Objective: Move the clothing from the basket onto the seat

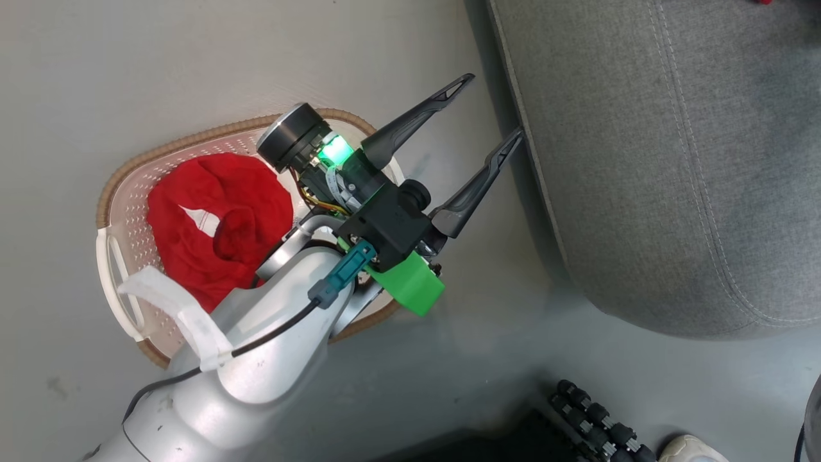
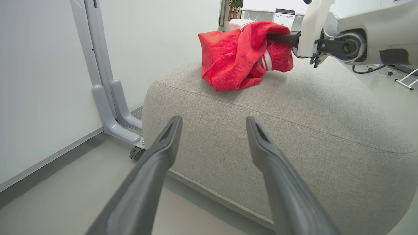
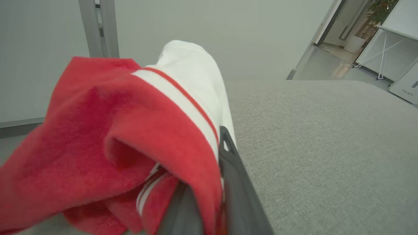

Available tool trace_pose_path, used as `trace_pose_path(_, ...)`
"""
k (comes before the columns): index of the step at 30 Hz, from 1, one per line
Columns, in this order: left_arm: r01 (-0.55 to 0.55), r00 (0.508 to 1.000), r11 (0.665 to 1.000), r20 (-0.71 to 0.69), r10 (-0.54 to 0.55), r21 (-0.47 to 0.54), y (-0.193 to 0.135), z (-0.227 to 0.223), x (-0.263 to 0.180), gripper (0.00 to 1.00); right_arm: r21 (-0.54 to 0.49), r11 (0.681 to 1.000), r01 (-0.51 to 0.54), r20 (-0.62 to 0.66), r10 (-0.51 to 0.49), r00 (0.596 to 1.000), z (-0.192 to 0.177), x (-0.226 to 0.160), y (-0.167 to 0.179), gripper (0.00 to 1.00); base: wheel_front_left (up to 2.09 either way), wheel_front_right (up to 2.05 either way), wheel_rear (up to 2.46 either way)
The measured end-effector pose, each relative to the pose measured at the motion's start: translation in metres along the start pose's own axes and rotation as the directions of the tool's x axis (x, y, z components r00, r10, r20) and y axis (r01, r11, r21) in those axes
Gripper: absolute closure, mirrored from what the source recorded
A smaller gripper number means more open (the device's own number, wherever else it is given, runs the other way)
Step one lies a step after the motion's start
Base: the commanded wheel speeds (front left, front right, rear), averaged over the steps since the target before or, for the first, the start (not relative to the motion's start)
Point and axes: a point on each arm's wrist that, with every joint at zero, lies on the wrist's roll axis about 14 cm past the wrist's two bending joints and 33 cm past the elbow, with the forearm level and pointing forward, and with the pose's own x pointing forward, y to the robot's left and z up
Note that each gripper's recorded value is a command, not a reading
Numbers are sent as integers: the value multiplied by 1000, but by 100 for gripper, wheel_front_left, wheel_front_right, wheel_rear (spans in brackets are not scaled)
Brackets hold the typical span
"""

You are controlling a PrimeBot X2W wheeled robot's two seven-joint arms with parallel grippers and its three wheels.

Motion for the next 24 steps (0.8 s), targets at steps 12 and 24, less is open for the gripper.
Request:
trace_pose_path(12,-29,1000,999,8,29,30,2,17,-5,0,19,999,27,-10,-27,1000,2,-20,-11,0,0,0,0)
trace_pose_path(24,-136,990,990,38,134,45,0,57,-25,0,63,998,-14,-28,16,999,1,-89,-6,0,0,0,0)
